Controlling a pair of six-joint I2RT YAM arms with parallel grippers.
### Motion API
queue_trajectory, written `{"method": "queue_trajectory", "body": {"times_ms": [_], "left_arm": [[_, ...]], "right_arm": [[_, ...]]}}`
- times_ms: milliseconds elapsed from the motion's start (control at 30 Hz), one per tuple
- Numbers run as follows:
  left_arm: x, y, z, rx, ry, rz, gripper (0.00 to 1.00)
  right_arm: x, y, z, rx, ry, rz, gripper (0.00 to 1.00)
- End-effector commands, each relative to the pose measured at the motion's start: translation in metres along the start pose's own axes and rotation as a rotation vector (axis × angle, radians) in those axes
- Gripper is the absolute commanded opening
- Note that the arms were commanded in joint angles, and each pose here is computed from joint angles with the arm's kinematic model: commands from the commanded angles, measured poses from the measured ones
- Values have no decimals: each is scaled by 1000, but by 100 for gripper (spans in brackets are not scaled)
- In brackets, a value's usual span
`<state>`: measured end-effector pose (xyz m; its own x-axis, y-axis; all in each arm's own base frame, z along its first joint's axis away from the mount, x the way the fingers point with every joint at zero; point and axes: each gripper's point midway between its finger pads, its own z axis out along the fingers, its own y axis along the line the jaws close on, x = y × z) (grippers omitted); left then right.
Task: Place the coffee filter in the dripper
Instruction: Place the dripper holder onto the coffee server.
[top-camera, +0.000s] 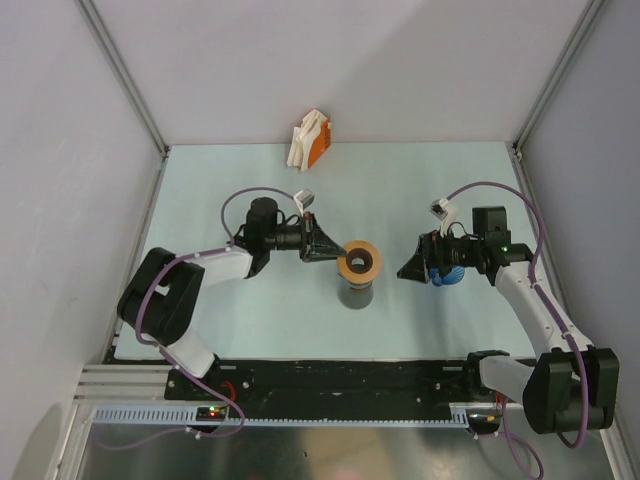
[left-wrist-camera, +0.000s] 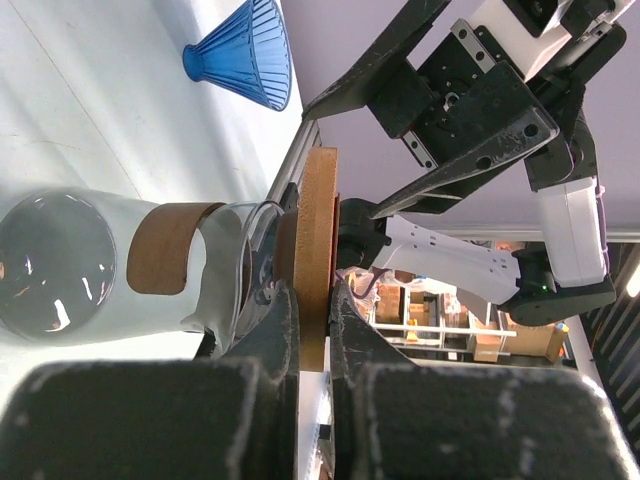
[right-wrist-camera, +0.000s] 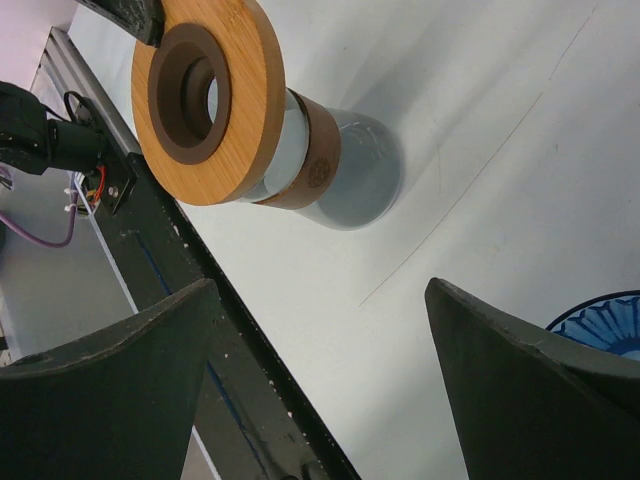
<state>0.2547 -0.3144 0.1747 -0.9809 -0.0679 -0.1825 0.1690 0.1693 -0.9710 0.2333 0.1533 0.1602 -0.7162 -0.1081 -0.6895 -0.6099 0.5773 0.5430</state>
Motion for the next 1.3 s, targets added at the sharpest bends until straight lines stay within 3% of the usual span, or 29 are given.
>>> {"method": "queue_trajectory", "body": {"times_ms": [0, 400, 767, 1167, 1267], "left_arm": [[-9, -16, 6, 39, -9, 70, 4], [-5, -14, 5, 24, -4, 78, 17], [0, -11, 1, -5, 8, 98, 22], [1, -15, -6, -37, -4, 165, 50], [2, -13, -8, -65, -9, 176, 62]], "right_arm": [[-5, 2, -2, 1, -14, -35, 90], [-4, 0, -2, 8, -11, -35, 90], [-4, 0, -2, 12, -11, -35, 90], [-6, 1, -2, 6, -15, -31, 90], [-6, 1, -2, 7, -15, -29, 90]]}}
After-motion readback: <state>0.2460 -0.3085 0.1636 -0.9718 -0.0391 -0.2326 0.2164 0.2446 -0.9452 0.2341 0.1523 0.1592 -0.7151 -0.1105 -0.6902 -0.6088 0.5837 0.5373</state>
